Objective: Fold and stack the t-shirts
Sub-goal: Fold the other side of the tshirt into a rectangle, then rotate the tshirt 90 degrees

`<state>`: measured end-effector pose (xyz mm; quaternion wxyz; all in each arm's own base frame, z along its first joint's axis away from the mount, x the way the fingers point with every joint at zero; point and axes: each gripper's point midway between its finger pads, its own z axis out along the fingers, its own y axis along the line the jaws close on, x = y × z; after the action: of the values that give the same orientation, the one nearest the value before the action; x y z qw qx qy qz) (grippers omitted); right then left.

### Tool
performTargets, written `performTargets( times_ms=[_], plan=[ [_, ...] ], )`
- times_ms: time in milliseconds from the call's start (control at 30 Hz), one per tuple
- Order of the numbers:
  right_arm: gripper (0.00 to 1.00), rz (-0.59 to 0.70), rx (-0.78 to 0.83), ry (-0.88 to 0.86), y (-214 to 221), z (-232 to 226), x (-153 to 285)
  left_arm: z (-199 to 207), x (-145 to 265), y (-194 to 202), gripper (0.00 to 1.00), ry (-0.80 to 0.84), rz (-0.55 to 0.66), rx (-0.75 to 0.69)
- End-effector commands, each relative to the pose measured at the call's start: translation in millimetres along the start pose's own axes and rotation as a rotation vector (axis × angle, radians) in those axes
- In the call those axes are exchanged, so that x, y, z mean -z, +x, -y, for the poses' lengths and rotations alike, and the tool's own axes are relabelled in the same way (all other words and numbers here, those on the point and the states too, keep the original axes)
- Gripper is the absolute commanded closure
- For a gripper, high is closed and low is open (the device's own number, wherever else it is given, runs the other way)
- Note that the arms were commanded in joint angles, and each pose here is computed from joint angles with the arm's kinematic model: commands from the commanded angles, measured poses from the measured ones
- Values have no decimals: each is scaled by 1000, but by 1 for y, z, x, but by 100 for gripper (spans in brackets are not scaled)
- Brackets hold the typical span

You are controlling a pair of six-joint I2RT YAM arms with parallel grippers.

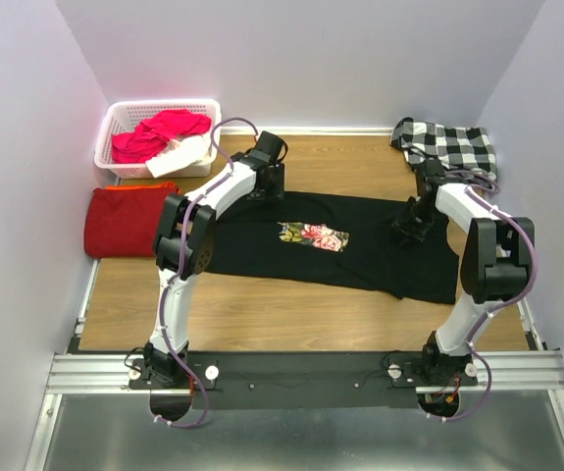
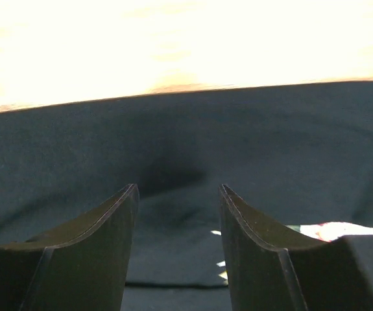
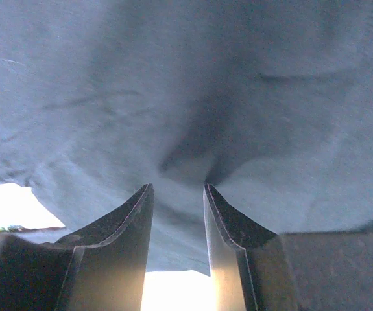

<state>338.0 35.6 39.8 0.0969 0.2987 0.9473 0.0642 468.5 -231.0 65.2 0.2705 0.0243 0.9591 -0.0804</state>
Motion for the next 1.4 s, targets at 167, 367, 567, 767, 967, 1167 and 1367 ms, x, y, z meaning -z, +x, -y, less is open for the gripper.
performTargets(
  times_ms=[167,367,567,767,967,1167,1367],
  plan=[
    [55,0,-5,100,4,6,-27,-63,-27,36,40,-115,-107,15],
    [55,-49,-23,165,24,26,-39,-96,-19,47,40,-169,-129,41],
    [55,-72,-18,214,34,40,-40,-109,-11,59,41,-200,-150,31],
    [55,-56,5,286,26,54,-39,-107,5,64,41,-172,-150,5],
    [55,-36,6,310,10,55,-43,-110,28,75,41,-169,-156,-6],
    [55,14,57,352,-13,59,-38,-112,43,98,41,-156,-184,-2],
    [55,41,89,360,-36,50,-43,-114,51,129,41,-137,-237,13]
  ],
)
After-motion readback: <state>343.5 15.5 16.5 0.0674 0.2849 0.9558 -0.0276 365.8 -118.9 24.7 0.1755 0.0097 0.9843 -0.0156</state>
